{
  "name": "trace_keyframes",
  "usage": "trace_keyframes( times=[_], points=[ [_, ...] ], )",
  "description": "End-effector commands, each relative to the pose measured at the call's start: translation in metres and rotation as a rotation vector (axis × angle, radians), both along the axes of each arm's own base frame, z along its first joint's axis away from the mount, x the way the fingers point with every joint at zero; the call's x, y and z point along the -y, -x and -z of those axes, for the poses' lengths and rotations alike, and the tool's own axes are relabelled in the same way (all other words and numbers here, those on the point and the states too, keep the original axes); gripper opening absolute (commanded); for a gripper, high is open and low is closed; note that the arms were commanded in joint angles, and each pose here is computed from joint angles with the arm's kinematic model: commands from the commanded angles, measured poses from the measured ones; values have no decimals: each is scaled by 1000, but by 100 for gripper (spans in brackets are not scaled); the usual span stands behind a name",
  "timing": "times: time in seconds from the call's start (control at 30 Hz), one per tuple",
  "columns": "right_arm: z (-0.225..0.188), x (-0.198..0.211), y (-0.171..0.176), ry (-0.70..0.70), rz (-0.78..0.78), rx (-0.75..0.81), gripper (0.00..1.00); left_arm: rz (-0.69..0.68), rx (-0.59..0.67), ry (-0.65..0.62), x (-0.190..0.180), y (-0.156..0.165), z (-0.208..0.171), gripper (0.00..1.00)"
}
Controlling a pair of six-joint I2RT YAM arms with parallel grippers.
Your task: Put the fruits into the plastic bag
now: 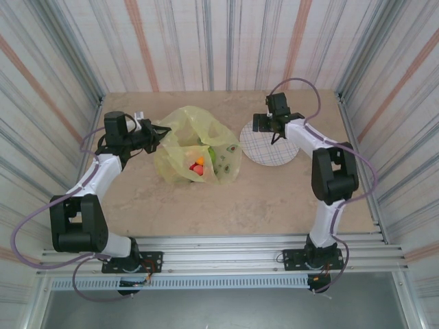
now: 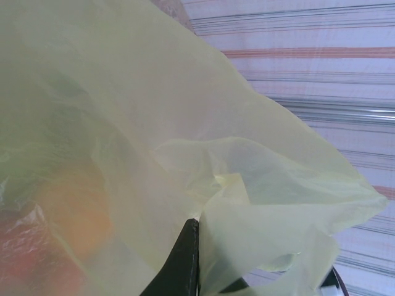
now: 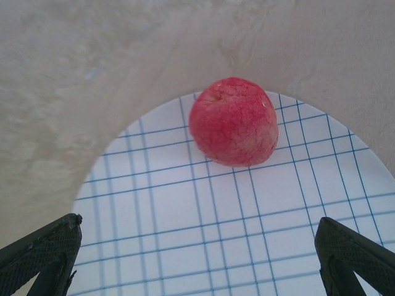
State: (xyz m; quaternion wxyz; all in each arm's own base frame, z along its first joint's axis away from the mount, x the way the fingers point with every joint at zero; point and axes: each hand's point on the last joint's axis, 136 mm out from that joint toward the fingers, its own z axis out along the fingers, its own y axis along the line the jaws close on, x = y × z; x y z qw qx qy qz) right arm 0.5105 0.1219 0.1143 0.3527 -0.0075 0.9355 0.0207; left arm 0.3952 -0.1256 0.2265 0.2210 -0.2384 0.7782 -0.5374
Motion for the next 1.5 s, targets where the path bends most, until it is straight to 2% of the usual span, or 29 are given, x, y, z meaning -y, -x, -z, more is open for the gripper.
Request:
trace_keyframes(
  times=[0.0, 0.23, 0.4, 1.27, 1.47],
  points=[
    [15, 20, -8, 149, -19, -69, 99, 24, 0, 13, 4, 4, 0, 0],
    [42, 26, -30, 271, -50, -128, 99, 24, -3, 13, 4, 4, 1, 0],
    [49, 23, -42, 294, -72, -135, 99, 25, -7, 14, 5, 4, 2, 0],
    [66, 14, -68, 312, -116, -190, 70, 24, -8, 16, 4, 3, 2, 0],
    [67, 13, -69, 317, -120, -197, 69, 25, -7, 17, 4, 4, 2, 0]
  ],
)
